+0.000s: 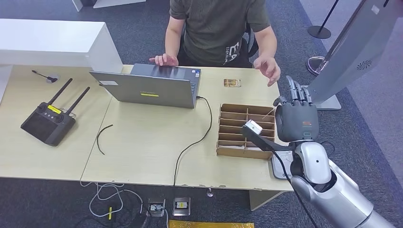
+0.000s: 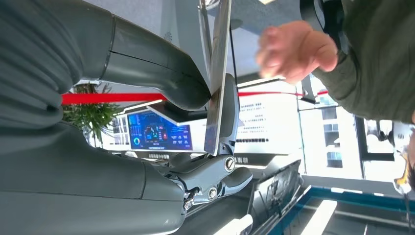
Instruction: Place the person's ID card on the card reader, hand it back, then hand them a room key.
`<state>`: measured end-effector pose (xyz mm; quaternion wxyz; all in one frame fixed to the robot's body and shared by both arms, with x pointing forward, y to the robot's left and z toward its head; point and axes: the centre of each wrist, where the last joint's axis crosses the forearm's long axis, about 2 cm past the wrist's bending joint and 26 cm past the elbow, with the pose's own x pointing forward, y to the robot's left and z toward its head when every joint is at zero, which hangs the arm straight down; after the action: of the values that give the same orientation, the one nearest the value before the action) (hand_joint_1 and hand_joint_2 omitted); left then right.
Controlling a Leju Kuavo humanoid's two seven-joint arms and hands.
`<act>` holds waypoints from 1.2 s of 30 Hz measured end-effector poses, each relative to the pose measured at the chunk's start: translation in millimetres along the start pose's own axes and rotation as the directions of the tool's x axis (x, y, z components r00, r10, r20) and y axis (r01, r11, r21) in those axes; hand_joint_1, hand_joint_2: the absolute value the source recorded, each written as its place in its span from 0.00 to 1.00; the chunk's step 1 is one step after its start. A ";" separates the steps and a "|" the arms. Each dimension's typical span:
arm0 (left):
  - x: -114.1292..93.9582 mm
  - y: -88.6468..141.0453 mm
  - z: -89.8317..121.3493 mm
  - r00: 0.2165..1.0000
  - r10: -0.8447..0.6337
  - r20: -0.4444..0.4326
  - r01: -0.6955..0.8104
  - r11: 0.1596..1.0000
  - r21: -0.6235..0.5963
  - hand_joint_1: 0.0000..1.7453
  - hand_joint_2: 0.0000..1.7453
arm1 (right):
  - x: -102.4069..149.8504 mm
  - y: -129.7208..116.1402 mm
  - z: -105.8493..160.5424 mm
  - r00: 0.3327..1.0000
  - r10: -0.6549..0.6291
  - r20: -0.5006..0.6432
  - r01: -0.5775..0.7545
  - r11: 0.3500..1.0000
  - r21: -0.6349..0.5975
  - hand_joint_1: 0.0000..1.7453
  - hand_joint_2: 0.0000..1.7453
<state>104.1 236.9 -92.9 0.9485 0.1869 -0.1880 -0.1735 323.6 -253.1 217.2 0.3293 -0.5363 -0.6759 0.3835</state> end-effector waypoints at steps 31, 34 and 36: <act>16.9 -1.8 0.5 0.996 -0.058 0.064 0.058 0.998 0.007 0.00 0.00 | -3.1 -16.3 -29.5 0.998 -0.057 -0.040 0.052 0.993 -0.106 1.00 1.00; 17.1 -1.9 0.6 0.996 -0.064 0.068 0.064 0.998 0.012 0.00 0.00 | -5.6 -14.3 -29.4 0.998 -0.039 -0.050 0.034 0.995 -0.097 0.81 1.00; 17.2 -2.0 0.7 0.995 -0.067 0.070 0.067 0.998 0.013 0.00 0.00 | -6.3 -12.3 -28.4 0.998 -0.029 -0.053 0.025 0.996 -0.091 0.31 0.75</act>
<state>118.2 228.1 -88.2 0.9339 0.1921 -0.2157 -0.2106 343.4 -256.2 241.7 0.3282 -0.5516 -0.6905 0.3336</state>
